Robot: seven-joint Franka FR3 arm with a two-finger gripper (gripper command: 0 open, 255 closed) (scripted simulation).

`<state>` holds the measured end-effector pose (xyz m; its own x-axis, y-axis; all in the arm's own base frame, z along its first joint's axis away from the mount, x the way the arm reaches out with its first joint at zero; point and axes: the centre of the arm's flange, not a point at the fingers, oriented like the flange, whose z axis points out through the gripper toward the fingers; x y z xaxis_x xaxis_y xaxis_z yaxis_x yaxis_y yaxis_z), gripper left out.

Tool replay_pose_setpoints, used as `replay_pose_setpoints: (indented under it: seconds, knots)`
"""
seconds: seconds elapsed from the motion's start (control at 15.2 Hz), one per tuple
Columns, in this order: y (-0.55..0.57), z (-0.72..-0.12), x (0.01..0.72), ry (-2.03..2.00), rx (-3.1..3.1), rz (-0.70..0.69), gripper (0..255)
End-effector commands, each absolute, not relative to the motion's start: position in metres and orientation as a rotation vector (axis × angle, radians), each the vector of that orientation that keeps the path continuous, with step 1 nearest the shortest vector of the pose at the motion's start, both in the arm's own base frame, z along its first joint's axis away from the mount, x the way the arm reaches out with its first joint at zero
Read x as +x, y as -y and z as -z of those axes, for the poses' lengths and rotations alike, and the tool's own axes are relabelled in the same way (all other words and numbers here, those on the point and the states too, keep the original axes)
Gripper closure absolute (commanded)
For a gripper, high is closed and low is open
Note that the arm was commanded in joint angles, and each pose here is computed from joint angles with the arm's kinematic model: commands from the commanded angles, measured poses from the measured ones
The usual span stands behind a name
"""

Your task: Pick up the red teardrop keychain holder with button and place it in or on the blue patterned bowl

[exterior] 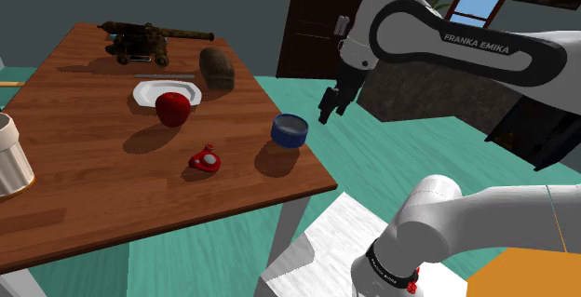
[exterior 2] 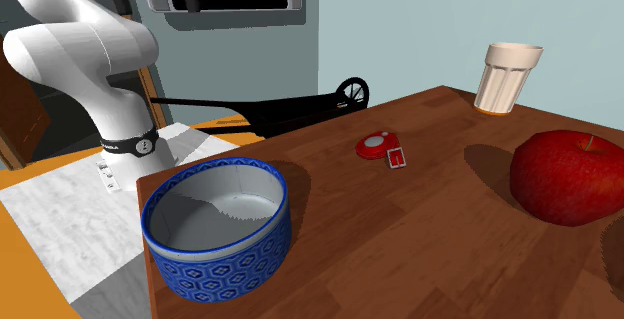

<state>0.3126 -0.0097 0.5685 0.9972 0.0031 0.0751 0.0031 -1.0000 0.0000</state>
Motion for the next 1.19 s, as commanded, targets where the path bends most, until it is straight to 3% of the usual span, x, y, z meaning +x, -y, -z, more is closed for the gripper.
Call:
replay_pose_setpoints:
  seconds: [0.0,1.12]
  knots:
    - [0.010,-0.568,0.313,0.005,-3.139,0.118,0]
    - [-0.120,-0.453,0.443,-0.364,-3.095,0.254,0]
